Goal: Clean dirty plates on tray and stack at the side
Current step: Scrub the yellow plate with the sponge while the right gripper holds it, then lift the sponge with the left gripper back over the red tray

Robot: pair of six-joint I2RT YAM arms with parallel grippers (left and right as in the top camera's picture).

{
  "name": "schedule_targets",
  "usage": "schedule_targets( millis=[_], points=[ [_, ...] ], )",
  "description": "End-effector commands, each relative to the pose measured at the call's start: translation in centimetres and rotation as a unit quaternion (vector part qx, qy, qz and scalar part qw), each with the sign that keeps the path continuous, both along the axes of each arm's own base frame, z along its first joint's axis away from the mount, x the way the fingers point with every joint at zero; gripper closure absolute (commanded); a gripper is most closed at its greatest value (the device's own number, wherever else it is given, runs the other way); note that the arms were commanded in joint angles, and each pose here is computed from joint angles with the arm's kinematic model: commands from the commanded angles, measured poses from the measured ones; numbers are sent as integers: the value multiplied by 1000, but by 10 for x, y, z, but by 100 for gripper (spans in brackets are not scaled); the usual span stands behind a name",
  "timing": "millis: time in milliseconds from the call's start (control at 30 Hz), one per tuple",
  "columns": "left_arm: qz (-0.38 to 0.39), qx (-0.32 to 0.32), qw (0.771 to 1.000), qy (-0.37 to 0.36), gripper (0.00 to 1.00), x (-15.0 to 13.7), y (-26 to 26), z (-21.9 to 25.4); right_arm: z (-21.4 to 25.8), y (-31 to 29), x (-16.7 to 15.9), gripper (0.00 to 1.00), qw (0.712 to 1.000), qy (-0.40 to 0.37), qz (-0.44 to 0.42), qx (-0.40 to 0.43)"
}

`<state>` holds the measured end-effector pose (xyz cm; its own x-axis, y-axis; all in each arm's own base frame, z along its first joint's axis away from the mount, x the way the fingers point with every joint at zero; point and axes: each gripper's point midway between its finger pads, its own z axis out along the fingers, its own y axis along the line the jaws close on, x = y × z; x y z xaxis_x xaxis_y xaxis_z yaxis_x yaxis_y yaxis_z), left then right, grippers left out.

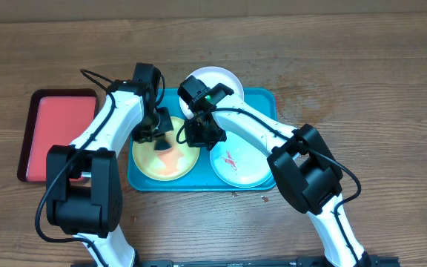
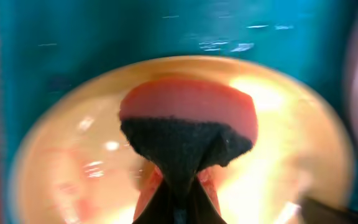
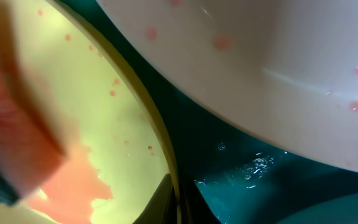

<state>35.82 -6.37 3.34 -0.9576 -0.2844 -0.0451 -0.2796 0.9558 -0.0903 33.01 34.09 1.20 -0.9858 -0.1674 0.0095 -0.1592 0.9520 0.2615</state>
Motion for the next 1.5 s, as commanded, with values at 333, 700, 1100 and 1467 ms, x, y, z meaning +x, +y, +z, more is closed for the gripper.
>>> schedule_targets(
  millis=[333,700,1100,1467],
  points=[
    [-15,-78,997,-3,96,-12,-33,-29,-3,-5,5,96,1000,-7,-5,-10],
    [56,207,976,35,96,-35,85,-20,-4,-11,6,96,1000,-13,-3,-24],
    [87,41,991,-88,96,11,50,68,15,-3,14,96,999,-34,4,-6],
    [216,42,965,-142,96,-11,145,121,71,-13,31,96,982,-171,21,-75]
  ],
)
